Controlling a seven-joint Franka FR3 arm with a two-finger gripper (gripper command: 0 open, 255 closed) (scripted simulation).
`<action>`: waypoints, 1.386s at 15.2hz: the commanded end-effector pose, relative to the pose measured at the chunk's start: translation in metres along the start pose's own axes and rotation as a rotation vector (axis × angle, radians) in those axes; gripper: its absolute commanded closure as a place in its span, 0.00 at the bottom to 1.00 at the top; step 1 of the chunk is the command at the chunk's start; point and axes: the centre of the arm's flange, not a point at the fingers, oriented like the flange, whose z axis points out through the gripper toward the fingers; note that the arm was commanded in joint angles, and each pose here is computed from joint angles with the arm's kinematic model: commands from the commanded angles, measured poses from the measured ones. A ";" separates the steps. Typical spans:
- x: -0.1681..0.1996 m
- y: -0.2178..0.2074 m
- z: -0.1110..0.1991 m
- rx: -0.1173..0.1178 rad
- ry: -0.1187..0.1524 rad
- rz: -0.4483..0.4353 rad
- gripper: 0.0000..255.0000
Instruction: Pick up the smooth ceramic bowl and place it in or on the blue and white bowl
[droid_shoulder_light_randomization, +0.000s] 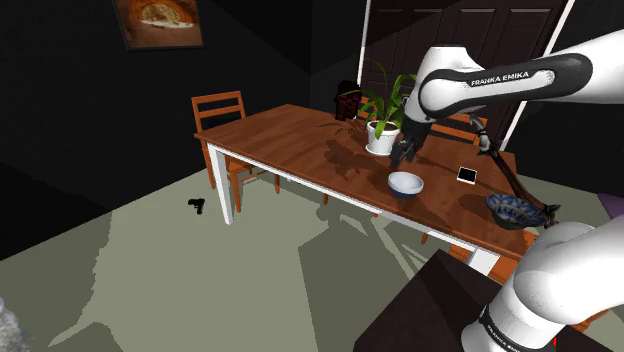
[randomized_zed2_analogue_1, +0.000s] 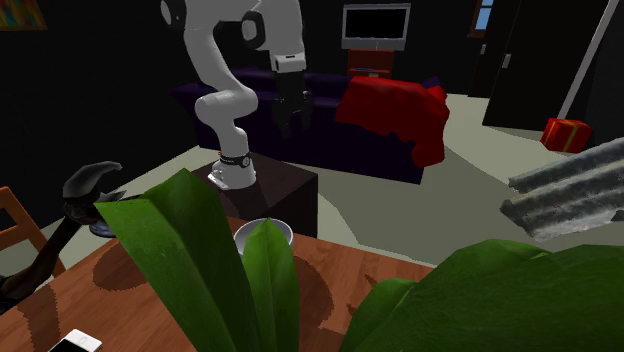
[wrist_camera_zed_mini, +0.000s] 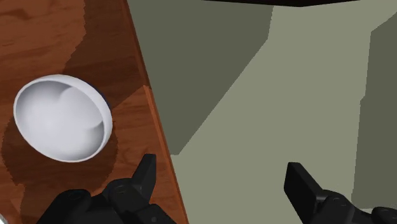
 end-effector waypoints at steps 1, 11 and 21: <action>0.005 0.017 0.019 -0.006 -0.004 -0.003 0.00; 0.032 0.107 0.109 -0.030 -0.029 -0.011 0.00; 0.043 0.153 0.179 -0.042 -0.041 -0.016 0.00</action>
